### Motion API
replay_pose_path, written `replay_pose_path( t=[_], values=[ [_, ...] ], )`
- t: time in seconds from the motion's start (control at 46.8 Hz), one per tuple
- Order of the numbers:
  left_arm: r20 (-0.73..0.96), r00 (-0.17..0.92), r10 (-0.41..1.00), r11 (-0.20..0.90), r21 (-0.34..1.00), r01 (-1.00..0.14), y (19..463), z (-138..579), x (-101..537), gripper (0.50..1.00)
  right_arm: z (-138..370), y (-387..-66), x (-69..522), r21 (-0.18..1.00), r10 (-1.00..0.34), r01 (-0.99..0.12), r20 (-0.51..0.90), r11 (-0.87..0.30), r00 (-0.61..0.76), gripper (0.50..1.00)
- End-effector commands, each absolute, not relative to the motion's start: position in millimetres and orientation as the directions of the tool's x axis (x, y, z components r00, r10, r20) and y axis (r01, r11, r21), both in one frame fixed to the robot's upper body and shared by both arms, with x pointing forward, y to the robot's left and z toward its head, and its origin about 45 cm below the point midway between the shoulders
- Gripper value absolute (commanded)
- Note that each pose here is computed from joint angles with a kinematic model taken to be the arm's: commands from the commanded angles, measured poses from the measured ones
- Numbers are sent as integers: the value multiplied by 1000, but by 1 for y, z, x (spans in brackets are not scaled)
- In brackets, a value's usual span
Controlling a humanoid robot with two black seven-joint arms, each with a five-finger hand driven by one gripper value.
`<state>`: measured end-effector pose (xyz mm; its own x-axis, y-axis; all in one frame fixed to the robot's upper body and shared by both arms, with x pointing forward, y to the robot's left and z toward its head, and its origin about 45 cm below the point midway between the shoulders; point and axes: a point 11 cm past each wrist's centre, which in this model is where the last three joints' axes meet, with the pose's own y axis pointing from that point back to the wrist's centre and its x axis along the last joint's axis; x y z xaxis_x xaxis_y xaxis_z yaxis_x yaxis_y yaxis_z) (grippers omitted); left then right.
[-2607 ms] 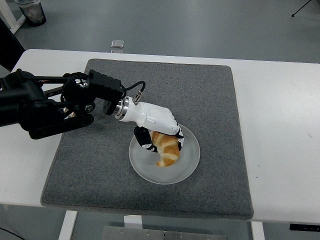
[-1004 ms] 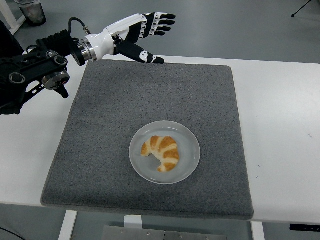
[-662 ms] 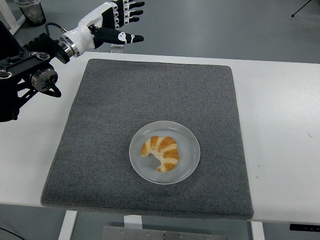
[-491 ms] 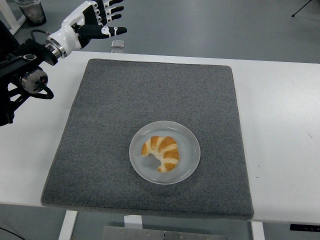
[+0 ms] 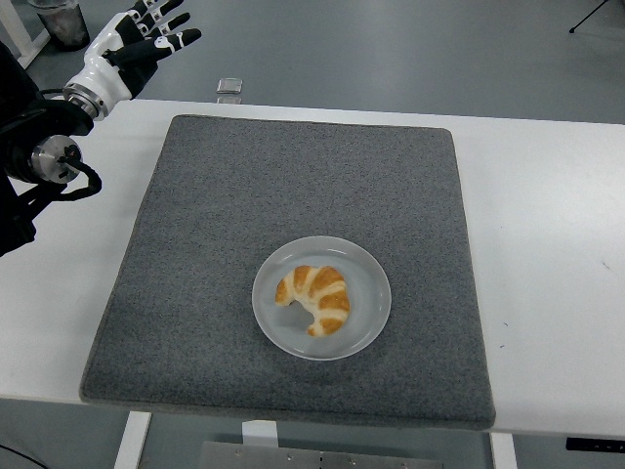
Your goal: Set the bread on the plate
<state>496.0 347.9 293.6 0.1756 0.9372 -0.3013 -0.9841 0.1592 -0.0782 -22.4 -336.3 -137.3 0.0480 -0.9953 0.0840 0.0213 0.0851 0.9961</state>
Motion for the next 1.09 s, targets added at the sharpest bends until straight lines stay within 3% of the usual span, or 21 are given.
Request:
replay_pose_path(
  t=[0.0,0.256,1.068],
  values=[
    [-358,127,925,107,-75,-991,356,290,498,999,-137,-336,-23,996,-995,22,82,83,49,952],
    [-438,28,899,16,-31,-999,362,258,500,999,-137,-338,-23,995,-994,22,93,94,53,952],
    [-648,-78,758,-112,-11,-994,314,238,512,999,-137,-338,-23,996,-995,23,90,91,51,954]
  ],
)
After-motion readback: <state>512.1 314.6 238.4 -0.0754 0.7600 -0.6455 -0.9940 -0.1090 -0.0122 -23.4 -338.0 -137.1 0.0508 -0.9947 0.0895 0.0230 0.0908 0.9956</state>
